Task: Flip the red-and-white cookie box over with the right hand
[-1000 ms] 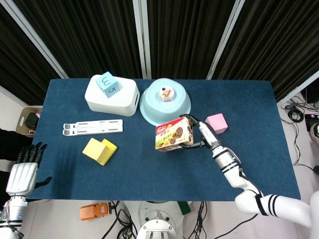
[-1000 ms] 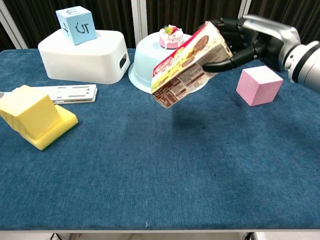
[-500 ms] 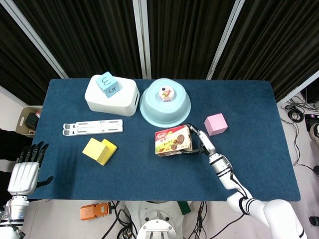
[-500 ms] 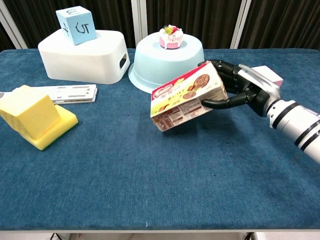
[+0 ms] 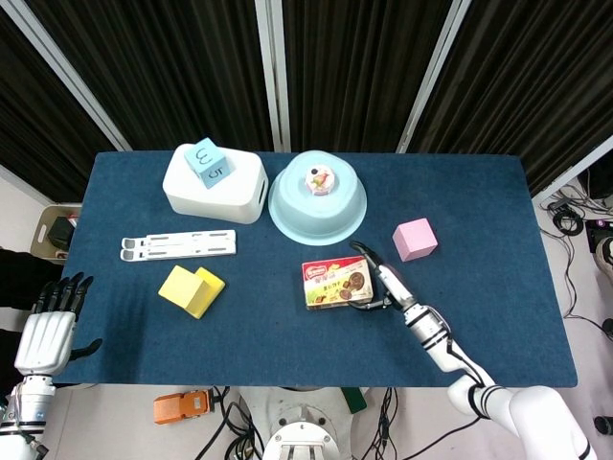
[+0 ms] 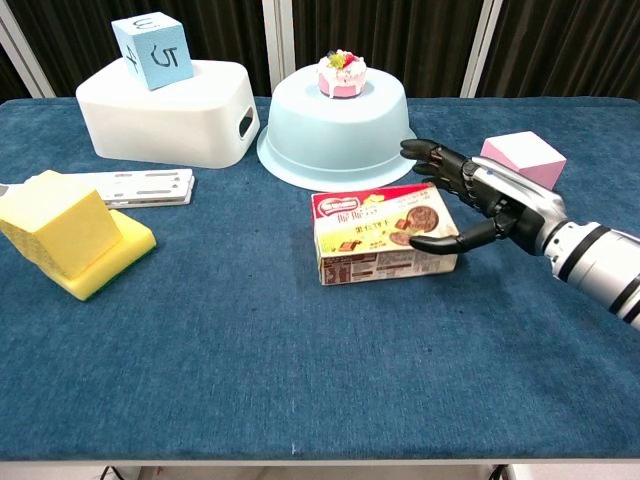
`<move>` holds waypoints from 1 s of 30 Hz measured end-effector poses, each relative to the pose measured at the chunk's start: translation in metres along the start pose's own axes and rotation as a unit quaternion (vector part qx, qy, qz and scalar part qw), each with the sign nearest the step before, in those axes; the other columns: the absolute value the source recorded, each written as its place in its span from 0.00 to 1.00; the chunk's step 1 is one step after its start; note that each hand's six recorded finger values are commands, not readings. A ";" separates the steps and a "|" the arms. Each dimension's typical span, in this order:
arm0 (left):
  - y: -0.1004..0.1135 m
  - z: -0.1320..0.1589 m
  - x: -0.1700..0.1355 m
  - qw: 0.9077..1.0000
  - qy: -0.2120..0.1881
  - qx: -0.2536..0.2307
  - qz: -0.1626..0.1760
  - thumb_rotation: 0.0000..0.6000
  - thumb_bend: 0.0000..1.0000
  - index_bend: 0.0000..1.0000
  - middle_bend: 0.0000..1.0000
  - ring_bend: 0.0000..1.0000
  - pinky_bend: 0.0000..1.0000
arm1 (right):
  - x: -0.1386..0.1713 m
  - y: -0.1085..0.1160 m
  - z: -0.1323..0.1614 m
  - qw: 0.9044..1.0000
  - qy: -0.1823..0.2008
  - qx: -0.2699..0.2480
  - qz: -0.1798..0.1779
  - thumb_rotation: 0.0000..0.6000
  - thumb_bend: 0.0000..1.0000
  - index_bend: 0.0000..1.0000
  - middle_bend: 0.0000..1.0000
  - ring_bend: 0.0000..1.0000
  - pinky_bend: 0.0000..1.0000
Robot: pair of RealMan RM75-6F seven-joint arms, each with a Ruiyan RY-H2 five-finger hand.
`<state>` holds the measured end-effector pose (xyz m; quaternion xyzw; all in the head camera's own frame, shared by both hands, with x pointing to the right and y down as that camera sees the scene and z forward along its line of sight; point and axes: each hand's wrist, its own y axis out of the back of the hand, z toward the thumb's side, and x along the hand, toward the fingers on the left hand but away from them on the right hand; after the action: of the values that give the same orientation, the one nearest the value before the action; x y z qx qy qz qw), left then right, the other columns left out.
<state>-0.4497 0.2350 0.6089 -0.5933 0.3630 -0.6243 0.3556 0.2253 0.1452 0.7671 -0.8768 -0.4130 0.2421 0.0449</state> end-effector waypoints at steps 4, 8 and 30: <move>0.000 0.000 0.001 1.000 -0.001 -0.001 0.002 1.00 0.13 0.00 0.00 0.00 0.00 | 0.008 0.003 0.002 1.000 -0.013 0.017 0.015 1.00 0.32 0.00 0.00 0.00 0.00; 0.001 0.000 0.002 1.000 -0.001 -0.001 0.004 1.00 0.13 0.00 0.00 0.00 0.00 | 0.021 0.019 0.013 0.999 -0.017 0.049 0.014 1.00 0.32 0.00 0.00 0.00 0.00; 0.006 0.006 0.004 0.999 -0.003 -0.021 0.031 1.00 0.13 0.00 0.00 0.00 0.00 | 0.216 0.178 0.066 0.924 -0.156 0.290 -0.193 1.00 0.32 0.00 0.00 0.00 0.00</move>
<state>-0.4439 0.2279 0.6057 -0.5906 0.3931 -0.6036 0.3637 0.4375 0.1816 0.5759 -0.6799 -0.4878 0.4718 0.2779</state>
